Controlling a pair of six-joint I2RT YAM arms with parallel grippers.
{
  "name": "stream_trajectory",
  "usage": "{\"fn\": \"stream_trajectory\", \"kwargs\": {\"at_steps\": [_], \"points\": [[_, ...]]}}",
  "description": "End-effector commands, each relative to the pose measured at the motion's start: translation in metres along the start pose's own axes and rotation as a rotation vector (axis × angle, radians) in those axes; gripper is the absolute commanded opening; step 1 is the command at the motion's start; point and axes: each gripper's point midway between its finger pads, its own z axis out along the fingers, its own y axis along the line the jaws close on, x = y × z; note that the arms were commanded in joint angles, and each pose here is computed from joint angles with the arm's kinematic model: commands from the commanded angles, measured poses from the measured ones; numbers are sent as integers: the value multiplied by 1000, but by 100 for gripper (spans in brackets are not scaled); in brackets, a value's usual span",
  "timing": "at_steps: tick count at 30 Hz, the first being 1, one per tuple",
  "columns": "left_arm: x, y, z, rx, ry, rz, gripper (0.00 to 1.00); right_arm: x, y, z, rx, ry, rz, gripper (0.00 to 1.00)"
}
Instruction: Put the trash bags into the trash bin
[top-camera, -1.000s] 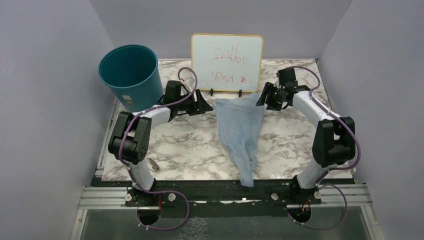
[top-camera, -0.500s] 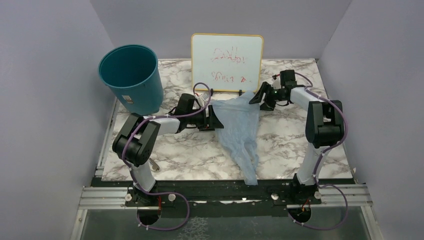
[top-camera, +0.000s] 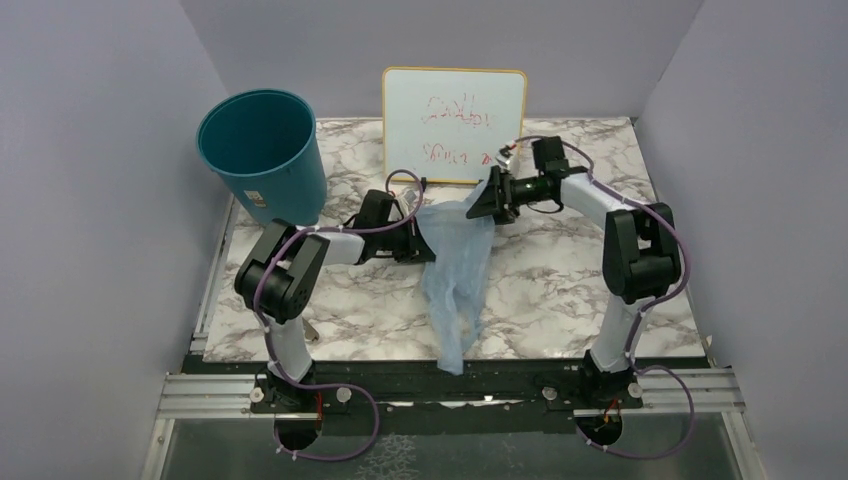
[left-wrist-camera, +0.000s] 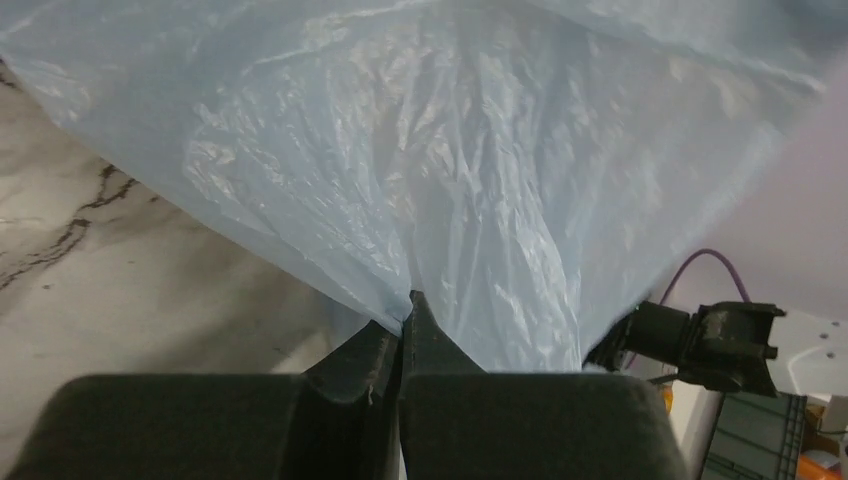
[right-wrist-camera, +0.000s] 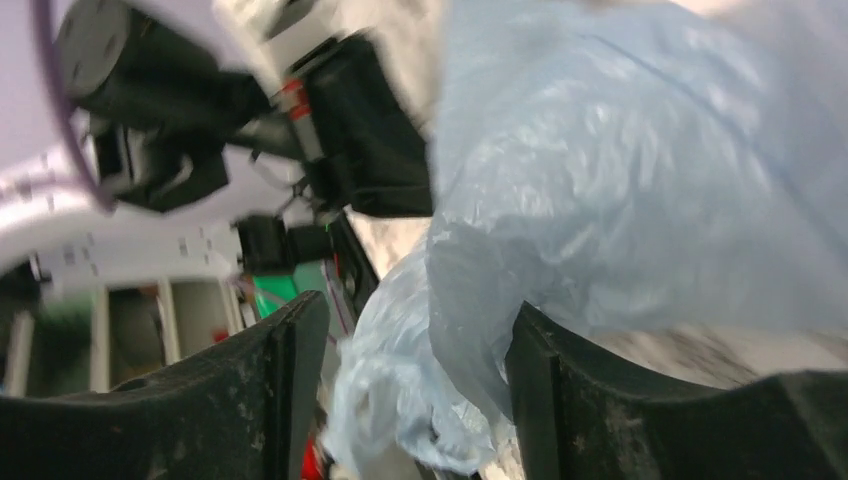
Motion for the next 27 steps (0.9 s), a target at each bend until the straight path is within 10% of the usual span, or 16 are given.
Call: {"fn": "stream_trajectory", "kwargs": {"at_steps": [1,13,17,22,27], "points": [[-1,22,6,-98,24,36,0,54,77,13,-164,224,-256,73],[7,41,-4,-209,60,79,0,-48,87,-89,387,-474,-422,89],[8,39,-3,-186,57,96,0,-57,9,-135,761,-743,-199,95],[12,43,-3,-190,72,104,0,-7,-100,-123,802,-535,206,76],[16,44,-2,-184,86,97,0,-7,-72,-63,400,-411,101,68]]}}
